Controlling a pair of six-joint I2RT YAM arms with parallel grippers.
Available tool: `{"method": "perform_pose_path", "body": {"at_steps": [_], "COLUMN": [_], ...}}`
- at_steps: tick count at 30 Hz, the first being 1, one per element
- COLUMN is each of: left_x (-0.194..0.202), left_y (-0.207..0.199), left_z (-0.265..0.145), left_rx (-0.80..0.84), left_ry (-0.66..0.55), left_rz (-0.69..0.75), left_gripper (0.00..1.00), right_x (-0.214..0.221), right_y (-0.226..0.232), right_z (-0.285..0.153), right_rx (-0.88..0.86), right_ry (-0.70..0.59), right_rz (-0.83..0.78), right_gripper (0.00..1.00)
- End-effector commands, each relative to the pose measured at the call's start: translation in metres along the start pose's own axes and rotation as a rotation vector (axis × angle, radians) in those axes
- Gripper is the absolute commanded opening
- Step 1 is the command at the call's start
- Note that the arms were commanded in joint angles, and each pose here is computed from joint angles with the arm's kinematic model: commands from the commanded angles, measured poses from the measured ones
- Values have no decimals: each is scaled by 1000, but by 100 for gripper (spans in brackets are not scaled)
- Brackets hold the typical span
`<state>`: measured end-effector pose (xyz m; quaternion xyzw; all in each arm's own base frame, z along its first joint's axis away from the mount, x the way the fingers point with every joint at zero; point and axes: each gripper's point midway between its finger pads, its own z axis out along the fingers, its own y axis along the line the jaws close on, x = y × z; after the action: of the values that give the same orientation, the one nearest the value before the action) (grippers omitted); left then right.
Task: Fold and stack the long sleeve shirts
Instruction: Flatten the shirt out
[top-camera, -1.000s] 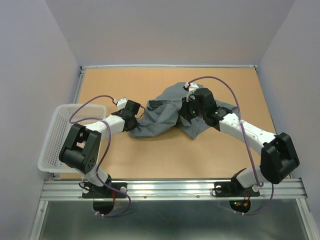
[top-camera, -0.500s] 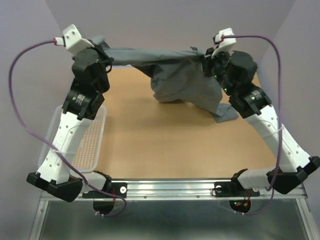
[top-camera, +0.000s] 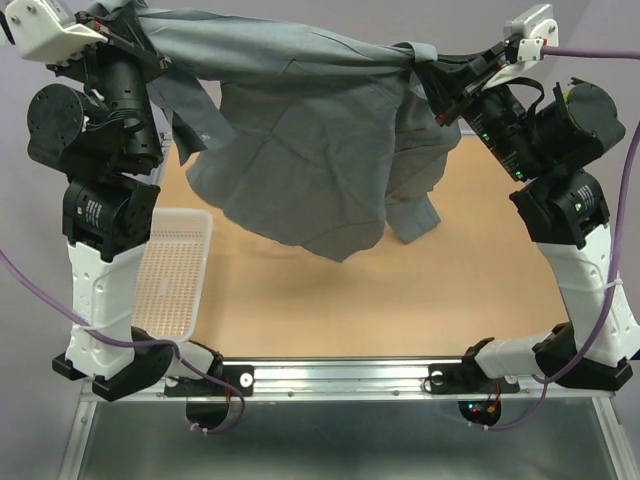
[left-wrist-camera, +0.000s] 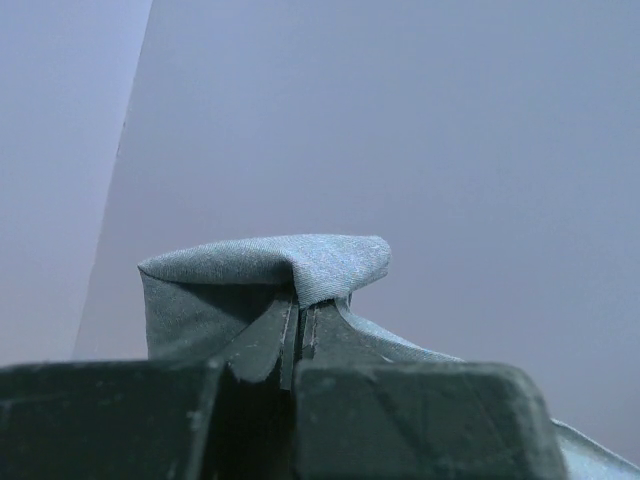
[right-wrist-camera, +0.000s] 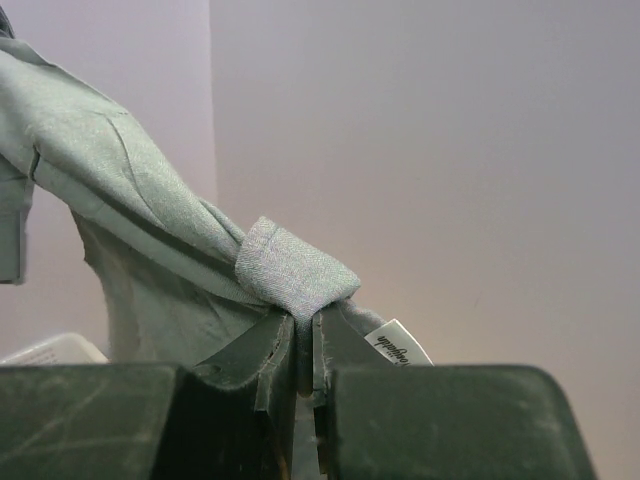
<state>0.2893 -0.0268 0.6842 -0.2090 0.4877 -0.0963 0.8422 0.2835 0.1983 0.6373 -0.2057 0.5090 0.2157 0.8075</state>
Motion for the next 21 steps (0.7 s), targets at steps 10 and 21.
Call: {"method": "perform_pose_path", "body": {"at_steps": [10,21], "left_x": [125,353], "left_y": [16,56], "left_z": [53,121], "left_rx": [-145,-285], "left_ry": [103,363], "left_rz": [260,475], "left_gripper": [1,11], "right_x": [60,284], "right_y": [-79,-182], "right_z": [-4,17], "right_rx": [449,731], "right_ry": [151,518], "right_rz": [-59,59], "right_gripper": [1,4]}}
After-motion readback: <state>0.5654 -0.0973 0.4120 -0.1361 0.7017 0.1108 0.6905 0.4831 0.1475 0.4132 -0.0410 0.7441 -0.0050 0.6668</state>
